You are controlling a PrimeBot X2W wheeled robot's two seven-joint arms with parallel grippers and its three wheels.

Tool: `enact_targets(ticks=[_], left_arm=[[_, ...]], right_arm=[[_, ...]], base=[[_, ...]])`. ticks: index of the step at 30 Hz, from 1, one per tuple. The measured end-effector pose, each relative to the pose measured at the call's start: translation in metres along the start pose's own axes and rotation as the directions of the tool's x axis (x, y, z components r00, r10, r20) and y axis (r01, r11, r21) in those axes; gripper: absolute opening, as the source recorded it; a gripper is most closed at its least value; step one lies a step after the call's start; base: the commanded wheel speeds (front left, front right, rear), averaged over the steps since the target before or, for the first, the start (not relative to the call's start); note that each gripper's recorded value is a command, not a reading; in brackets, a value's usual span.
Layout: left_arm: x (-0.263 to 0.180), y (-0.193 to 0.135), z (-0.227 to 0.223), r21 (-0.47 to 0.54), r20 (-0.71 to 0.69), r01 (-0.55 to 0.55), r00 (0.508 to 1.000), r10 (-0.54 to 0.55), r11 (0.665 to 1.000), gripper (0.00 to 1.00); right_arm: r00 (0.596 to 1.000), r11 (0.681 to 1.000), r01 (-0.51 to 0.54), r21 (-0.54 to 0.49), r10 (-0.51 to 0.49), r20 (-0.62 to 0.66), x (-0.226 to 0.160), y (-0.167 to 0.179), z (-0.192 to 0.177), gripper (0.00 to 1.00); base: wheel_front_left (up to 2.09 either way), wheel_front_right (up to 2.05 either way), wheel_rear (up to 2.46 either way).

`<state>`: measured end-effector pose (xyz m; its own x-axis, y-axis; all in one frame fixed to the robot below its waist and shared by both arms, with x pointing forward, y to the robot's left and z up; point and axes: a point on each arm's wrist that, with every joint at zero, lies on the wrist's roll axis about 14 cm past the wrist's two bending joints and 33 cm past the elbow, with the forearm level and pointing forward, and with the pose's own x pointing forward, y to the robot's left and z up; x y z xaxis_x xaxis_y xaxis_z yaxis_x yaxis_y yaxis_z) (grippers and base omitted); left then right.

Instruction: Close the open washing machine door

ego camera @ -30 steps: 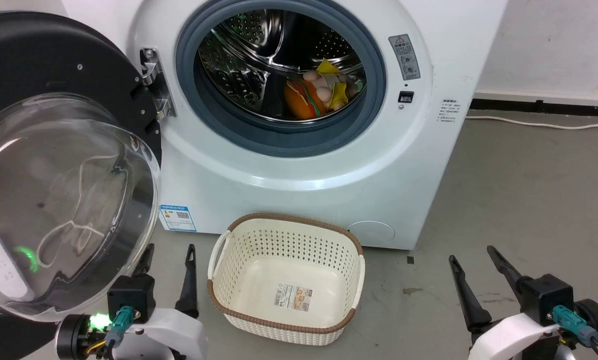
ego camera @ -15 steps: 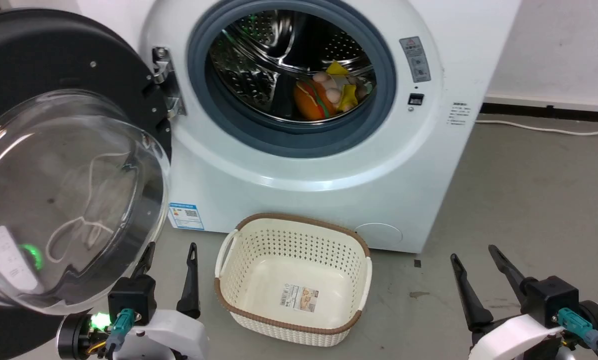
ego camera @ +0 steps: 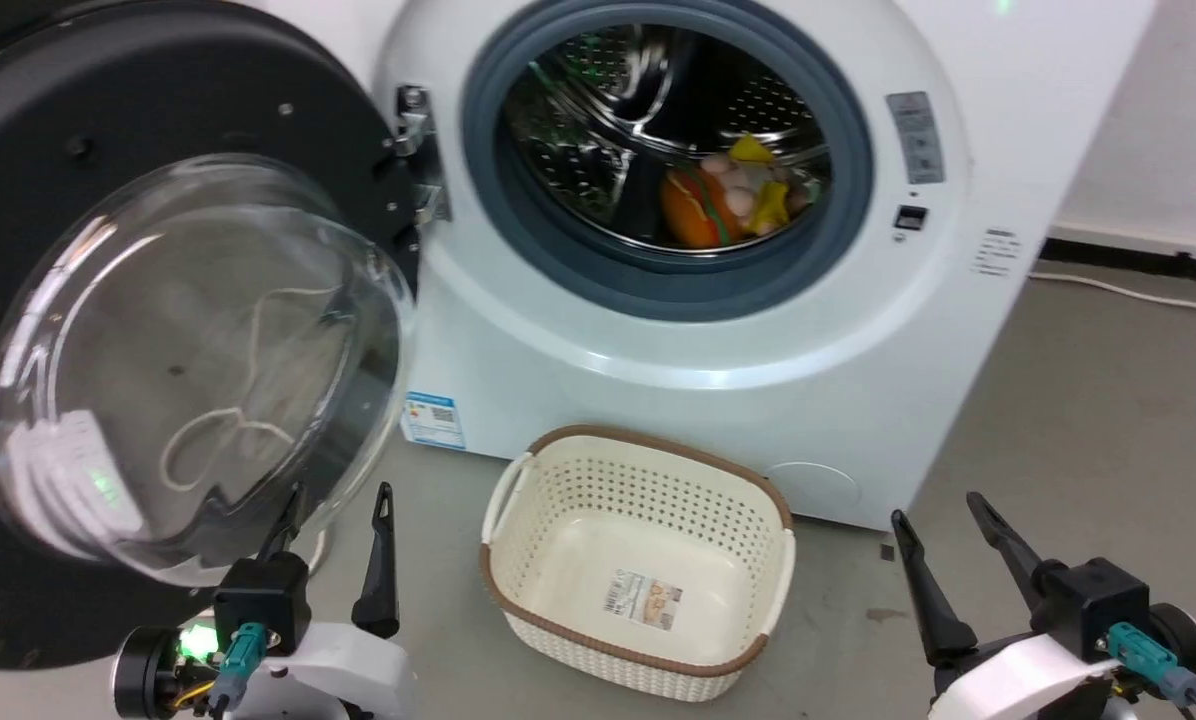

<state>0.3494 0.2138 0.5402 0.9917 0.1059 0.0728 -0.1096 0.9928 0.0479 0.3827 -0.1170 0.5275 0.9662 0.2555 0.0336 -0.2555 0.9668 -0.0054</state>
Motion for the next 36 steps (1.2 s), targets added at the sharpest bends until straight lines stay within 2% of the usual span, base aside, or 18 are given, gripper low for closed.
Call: enact_targets(ticks=[21, 36], left_arm=[[-0.023, 0.05, 0.005, 0.009, 0.035, -0.173, 0.984, 0.173, 0.985, 1.0], [-0.04, 0.07, 0.01, 0.016, 0.066, -0.243, 0.968, 0.242, 0.97, 1.0]], right_arm=[[0.977, 0.976, -0.213, 0.031, 0.213, 0.011, 0.031, 0.07, -0.006, 1.0], [0.952, 0.95, -0.306, 0.058, 0.306, 0.01, 0.038, 0.103, -0.012, 1.0]], base=[[-0.02, -0.02, -0.02], [-0.01, -0.01, -0.01]])
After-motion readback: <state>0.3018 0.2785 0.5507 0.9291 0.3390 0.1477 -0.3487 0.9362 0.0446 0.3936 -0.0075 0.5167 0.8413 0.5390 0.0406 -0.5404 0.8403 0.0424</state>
